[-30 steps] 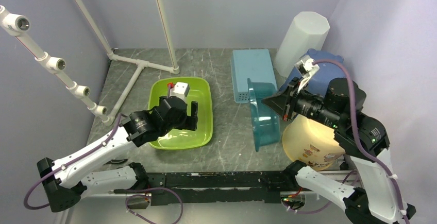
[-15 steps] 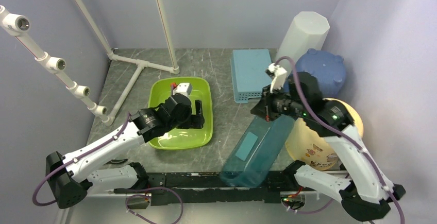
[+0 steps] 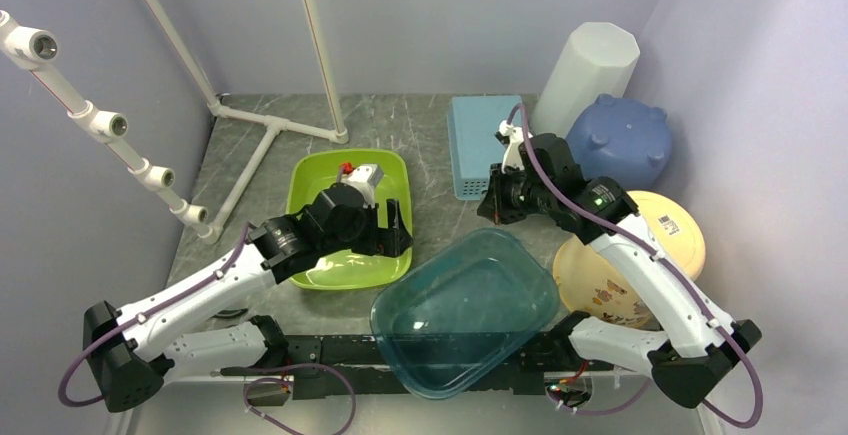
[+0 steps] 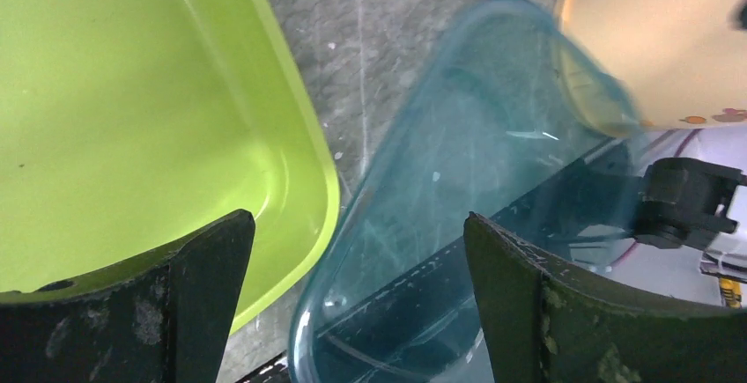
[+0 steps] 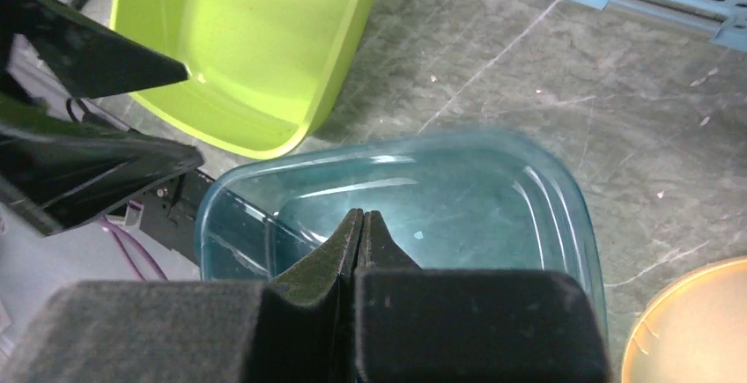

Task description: Turn the large container upside down

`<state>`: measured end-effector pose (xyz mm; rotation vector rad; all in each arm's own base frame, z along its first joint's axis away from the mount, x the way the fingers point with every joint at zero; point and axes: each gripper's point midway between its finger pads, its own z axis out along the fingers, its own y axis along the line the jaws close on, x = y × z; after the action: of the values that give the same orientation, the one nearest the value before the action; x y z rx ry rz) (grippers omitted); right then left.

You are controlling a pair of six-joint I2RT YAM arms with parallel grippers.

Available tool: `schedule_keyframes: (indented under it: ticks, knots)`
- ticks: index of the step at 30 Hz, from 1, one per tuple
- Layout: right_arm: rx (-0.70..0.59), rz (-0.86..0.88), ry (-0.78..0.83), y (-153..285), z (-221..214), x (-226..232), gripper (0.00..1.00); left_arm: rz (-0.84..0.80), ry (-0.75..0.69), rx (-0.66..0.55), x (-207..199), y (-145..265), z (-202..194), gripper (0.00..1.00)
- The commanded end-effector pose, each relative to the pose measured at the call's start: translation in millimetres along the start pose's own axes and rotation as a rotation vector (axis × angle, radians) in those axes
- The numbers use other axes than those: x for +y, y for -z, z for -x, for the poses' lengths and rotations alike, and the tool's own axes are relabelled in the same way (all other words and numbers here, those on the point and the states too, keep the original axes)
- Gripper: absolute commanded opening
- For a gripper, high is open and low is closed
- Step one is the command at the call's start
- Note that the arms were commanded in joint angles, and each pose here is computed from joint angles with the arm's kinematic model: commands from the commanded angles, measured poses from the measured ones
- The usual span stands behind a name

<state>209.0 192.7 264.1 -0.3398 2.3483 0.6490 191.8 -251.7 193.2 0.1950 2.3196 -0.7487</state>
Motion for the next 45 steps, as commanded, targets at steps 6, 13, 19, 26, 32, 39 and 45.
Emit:
schedule_keyframes:
  ticks: [6,13,19,26,32,39,45]
  knots:
    - [0.047,0.013,-0.042,-19.7,-19.6,-3.5,0.11,-0.014,-0.054,0.006,-5.0,7.7,6.6,0.94]
    - [0.174,-0.231,-0.09,-44.4,-55.3,-52.0,0.47,0.022,-0.052,0.137,1.3,16.7,-15.1,0.93]
    - [0.264,-0.412,-0.056,-67.8,-66.2,-87.9,0.74,0.04,-0.009,0.24,10.8,42.4,-41.2,0.93]
    - [0.35,-0.481,0.034,-93.7,-66.3,-108.9,0.86,-0.056,0.028,0.403,2.8,65.9,-78.0,0.94]
    - [0.419,-0.473,0.063,-113.6,-80.5,-119.6,0.88,0.005,0.034,0.46,19.5,73.4,-95.7,0.94]
    - [0.464,-0.371,0.068,-131.8,-93.1,-109.2,0.82,-0.008,0.086,0.452,17.8,56.1,-101.8,0.93]
    - [0.515,-0.373,0.081,-136.3,-105.6,-113.9,0.6,0.123,0.098,0.276,33.2,47.4,-67.2,0.94]
